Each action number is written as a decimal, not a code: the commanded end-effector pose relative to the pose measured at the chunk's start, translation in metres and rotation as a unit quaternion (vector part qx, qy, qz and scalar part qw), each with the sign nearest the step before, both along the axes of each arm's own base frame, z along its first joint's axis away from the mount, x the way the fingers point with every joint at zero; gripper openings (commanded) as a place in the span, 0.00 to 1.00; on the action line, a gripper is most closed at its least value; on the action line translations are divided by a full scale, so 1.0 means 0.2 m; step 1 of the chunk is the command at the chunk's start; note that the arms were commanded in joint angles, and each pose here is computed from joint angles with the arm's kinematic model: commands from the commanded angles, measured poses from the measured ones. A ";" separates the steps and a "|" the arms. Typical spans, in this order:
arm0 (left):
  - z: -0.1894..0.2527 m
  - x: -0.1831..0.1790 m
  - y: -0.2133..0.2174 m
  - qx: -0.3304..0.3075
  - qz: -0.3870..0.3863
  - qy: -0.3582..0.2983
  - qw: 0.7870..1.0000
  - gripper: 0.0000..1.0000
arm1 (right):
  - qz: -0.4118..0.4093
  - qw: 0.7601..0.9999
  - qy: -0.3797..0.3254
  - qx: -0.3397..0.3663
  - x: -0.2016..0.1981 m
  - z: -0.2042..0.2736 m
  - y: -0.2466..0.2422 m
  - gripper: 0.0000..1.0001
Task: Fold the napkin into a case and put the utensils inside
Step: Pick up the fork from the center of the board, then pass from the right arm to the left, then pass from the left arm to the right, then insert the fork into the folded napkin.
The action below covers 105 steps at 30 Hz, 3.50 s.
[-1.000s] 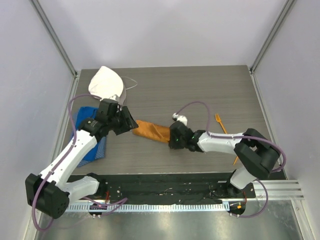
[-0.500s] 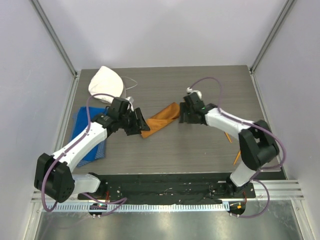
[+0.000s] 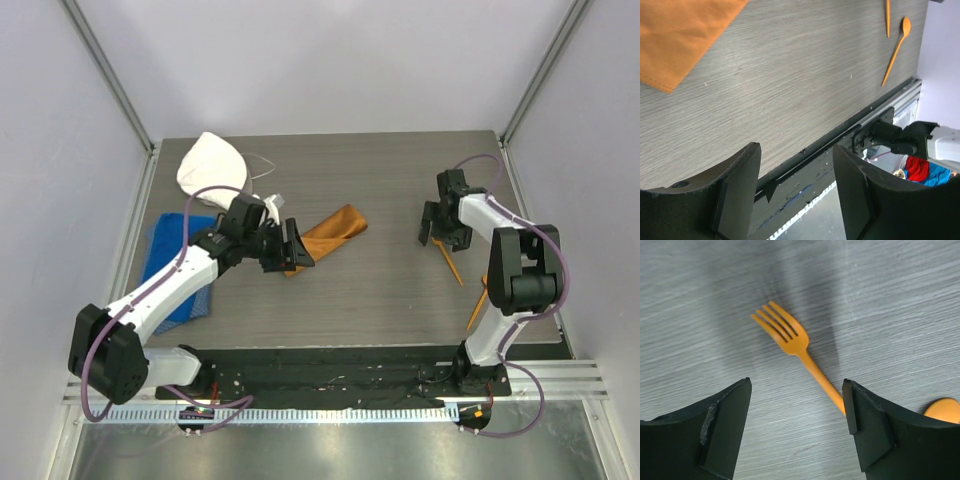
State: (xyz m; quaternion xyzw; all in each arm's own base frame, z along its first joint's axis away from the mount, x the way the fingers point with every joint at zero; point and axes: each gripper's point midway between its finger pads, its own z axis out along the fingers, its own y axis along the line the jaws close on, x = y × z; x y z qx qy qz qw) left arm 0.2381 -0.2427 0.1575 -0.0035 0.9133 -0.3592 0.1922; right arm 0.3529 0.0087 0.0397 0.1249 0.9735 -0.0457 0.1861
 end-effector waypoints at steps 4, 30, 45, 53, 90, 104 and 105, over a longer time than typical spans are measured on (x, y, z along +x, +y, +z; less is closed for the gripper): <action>0.08 -0.04 -0.13 -0.034 -0.063 -0.017 0.997 0.66 | 0.010 0.999 0.031 0.015 -0.03 -0.09 0.02 0.73; -0.01 0.11 -0.53 -0.023 -0.080 -0.057 0.995 0.63 | -0.095 0.898 -0.189 0.387 -0.06 0.58 1.10 0.01; -0.11 0.13 -0.39 0.066 -0.079 -0.060 0.993 0.06 | -0.017 0.896 -0.206 0.392 -0.06 0.66 1.14 0.55; -0.10 0.10 -0.36 0.069 -0.092 -0.065 0.991 0.05 | 0.006 0.909 -0.196 0.368 -0.01 0.64 1.12 0.60; -0.11 0.25 -0.15 0.077 0.029 -0.032 0.996 0.53 | -0.080 0.917 -0.158 0.357 0.16 0.50 1.22 0.01; -0.29 0.51 0.13 0.076 0.179 0.050 0.980 0.15 | -0.227 0.949 -0.188 0.111 0.50 0.33 1.01 0.01; -0.31 0.52 0.14 0.080 0.180 0.054 0.979 0.13 | -0.233 0.946 -0.201 0.102 0.53 0.36 1.00 0.01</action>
